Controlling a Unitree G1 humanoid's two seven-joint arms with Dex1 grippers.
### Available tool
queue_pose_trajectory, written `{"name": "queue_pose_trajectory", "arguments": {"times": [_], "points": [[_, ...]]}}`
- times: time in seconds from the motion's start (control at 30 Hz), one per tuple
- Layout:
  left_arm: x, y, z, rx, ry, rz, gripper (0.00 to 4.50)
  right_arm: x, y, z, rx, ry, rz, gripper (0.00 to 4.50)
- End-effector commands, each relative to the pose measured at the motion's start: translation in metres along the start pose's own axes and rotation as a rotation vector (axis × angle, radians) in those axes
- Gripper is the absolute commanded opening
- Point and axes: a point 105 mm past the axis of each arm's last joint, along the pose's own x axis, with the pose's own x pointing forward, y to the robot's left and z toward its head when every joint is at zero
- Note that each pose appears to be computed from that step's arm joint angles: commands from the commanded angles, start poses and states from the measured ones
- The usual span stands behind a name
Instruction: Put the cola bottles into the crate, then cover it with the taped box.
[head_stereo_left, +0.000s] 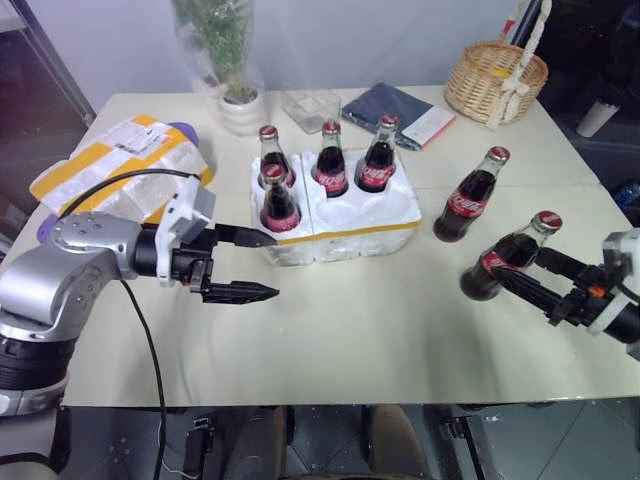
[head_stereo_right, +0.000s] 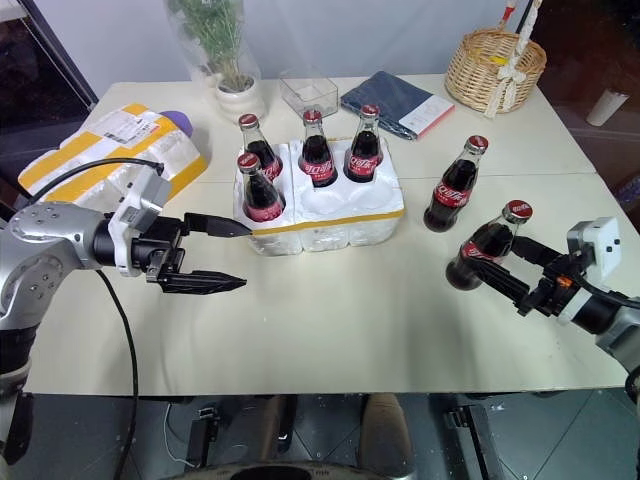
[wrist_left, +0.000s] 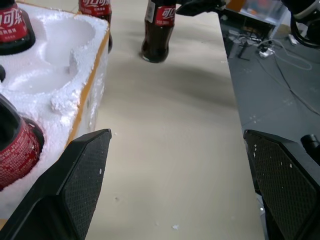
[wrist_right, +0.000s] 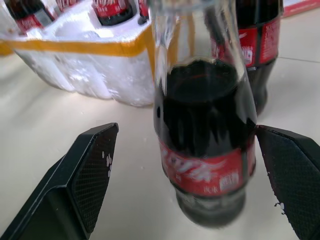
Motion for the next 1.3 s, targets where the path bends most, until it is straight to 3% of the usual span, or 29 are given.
{"name": "queue_pose_trajectory", "arguments": {"times": [0.03, 0.3, 0.33, 0.37, 0.43, 0.67, 0.83, 1.13, 1.3], "points": [[0.002, -0.002, 0.009, 0.046, -0.010, -0.013, 4.43, 0.011, 0.000, -0.002, 0.004, -0.013, 0.018, 4.50], [0.008, 0.001, 0.017, 0.059, -0.037, -0.034, 4.43, 0.028, -0.009, -0.010, 0.019, -0.008, 0.000, 4.50], [0.009, 0.002, 0.017, 0.061, -0.040, -0.037, 4.50, 0.028, -0.008, -0.009, 0.018, -0.013, 0.002, 3.90], [0.009, 0.002, 0.018, 0.064, -0.041, -0.037, 4.50, 0.028, -0.008, -0.007, 0.015, -0.019, 0.004, 3.77], [0.010, 0.002, 0.018, 0.068, -0.042, -0.035, 4.50, 0.028, -0.006, -0.003, 0.004, -0.031, 0.008, 2.88], [0.007, 0.003, 0.022, 0.065, -0.063, -0.020, 4.50, 0.028, 0.049, 0.079, -0.019, -0.262, 0.268, 2.85], [0.002, 0.005, 0.022, 0.056, -0.071, 0.007, 4.50, 0.059, 0.092, 0.124, -0.036, -0.362, 0.463, 2.85], [-0.011, 0.006, 0.030, 0.053, -0.100, 0.087, 4.50, 0.158, 0.114, 0.132, -0.117, -0.310, 0.469, 2.85], [-0.024, 0.005, 0.028, 0.049, -0.100, 0.168, 4.50, 0.193, 0.118, 0.107, -0.166, -0.193, 0.491, 2.85]]}}
